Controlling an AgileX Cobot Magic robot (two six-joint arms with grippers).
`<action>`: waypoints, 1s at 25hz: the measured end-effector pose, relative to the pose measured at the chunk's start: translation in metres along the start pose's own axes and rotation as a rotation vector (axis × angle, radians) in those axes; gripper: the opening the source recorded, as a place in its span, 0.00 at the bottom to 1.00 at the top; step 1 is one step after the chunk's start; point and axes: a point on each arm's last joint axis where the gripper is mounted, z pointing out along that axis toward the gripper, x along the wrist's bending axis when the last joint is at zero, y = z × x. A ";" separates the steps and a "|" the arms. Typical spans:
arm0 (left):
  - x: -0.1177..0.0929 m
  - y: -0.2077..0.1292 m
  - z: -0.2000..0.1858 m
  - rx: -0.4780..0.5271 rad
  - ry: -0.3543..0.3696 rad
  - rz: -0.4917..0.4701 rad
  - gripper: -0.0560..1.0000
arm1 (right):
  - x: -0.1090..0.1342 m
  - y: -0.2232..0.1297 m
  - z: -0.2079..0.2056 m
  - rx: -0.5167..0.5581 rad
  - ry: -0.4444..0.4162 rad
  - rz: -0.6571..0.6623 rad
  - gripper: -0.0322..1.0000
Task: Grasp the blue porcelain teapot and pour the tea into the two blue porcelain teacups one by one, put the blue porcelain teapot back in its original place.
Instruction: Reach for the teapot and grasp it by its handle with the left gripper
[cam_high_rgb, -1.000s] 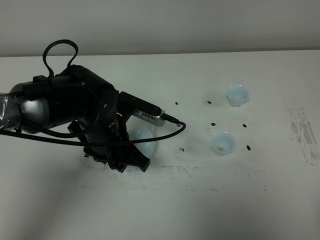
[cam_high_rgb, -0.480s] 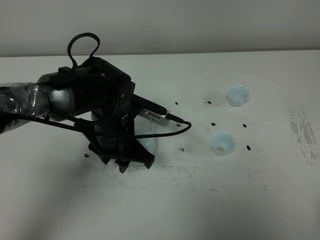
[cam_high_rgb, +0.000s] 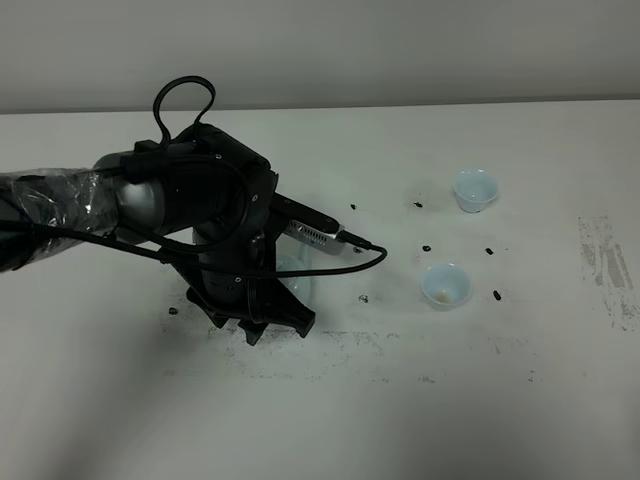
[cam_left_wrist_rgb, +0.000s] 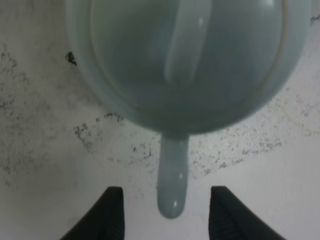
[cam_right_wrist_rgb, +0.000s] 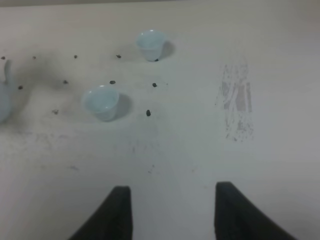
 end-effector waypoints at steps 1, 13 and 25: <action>0.000 0.001 0.001 0.000 0.000 0.000 0.45 | 0.000 0.000 0.000 0.000 0.000 0.000 0.43; -0.002 0.015 0.010 0.021 0.004 0.003 0.45 | 0.002 0.000 0.000 0.000 0.027 0.013 0.43; -0.002 0.016 0.009 0.007 0.001 0.028 0.45 | 0.003 0.001 0.000 -0.007 0.038 0.019 0.43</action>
